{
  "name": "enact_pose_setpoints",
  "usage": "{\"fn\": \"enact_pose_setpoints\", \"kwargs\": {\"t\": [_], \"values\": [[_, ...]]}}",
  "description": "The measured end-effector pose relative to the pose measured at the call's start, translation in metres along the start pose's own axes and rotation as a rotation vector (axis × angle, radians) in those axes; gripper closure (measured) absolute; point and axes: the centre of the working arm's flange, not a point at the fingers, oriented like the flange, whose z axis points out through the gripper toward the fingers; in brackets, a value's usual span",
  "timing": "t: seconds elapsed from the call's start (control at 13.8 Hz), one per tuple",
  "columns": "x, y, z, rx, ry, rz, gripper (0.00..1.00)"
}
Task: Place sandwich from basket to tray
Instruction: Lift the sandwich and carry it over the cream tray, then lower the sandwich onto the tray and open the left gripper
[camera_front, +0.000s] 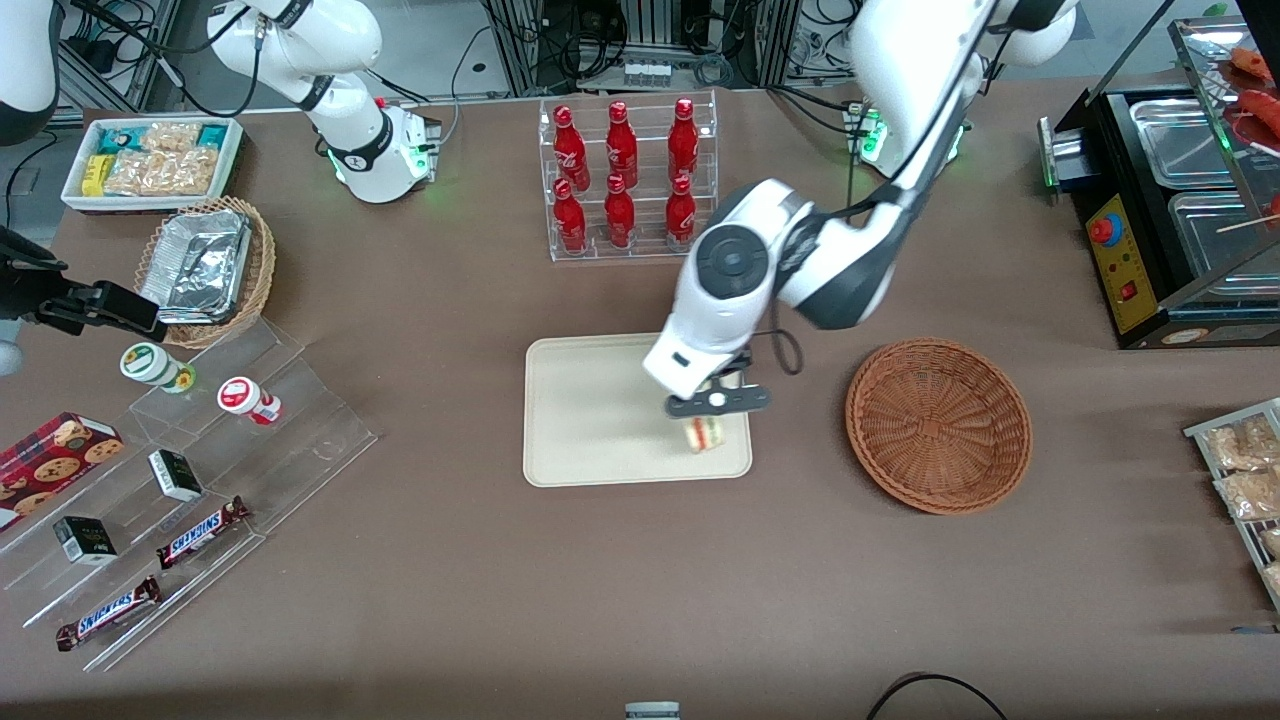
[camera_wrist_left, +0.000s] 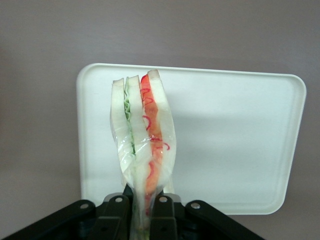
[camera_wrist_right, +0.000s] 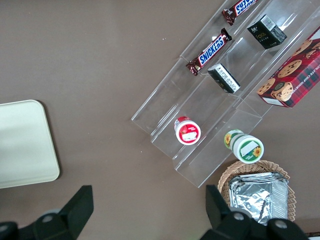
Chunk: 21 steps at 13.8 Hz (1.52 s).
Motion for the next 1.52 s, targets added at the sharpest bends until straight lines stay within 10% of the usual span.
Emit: {"fn": "enact_pose_setpoints", "kwargs": {"t": [0.94, 1.52], "values": [[-0.031, 0.055, 0.12, 0.003, 0.048, 0.176, 0.85], [-0.026, 0.057, 0.096, 0.007, 0.053, 0.173, 0.08]]}}
